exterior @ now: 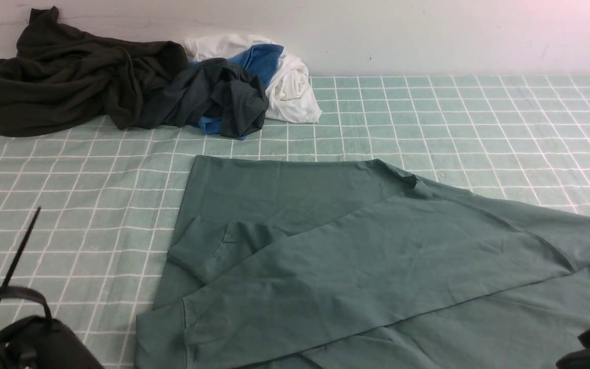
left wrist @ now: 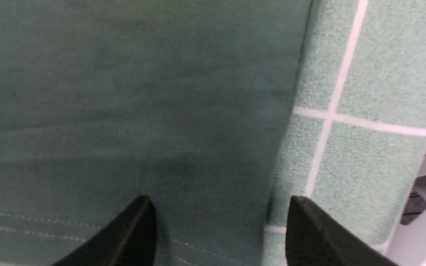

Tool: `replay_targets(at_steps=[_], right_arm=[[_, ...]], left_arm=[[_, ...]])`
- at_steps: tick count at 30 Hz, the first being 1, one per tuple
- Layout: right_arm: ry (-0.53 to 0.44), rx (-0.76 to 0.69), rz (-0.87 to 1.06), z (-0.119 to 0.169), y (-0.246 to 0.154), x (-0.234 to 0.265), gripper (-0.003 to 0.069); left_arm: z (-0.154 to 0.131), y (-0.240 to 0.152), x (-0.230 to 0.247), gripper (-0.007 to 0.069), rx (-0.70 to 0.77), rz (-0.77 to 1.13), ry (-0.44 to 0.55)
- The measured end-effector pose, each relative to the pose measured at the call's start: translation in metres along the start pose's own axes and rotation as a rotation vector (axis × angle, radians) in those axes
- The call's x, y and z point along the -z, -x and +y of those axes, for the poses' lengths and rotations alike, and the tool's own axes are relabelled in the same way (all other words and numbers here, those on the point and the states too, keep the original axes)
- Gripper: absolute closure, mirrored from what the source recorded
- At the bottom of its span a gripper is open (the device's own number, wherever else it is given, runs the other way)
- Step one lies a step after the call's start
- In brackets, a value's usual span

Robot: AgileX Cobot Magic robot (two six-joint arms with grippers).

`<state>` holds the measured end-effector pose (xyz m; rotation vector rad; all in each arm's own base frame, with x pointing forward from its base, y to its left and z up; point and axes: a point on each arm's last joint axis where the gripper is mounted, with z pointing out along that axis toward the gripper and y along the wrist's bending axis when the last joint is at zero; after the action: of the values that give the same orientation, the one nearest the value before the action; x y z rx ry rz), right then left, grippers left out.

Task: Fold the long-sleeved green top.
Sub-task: Use both arms simultaneously to clamp the lower edge of the clothing fabric

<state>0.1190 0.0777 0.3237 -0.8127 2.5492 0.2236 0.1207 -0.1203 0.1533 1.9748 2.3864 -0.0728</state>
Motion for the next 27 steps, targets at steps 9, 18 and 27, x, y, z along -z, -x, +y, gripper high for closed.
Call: replay_targets(at_steps=[9, 18, 27], right_arm=[[0.003, 0.018, 0.002, 0.000, 0.000, 0.000, 0.0403], [0.003, 0.018, 0.002, 0.000, 0.000, 0.000, 0.0403], [0.022, 0.187, 0.010, 0.002, 0.002, -0.003, 0.0403]], left_arm=[[0.001, -0.001, -0.003, 0.0288, -0.016, -0.032, 0.051], [0.004, 0.008, 0.004, 0.0567, 0.017, -0.070, 0.046], [0.008, 0.011, 0.021, 0.0619, 0.140, 0.029, 0.013]])
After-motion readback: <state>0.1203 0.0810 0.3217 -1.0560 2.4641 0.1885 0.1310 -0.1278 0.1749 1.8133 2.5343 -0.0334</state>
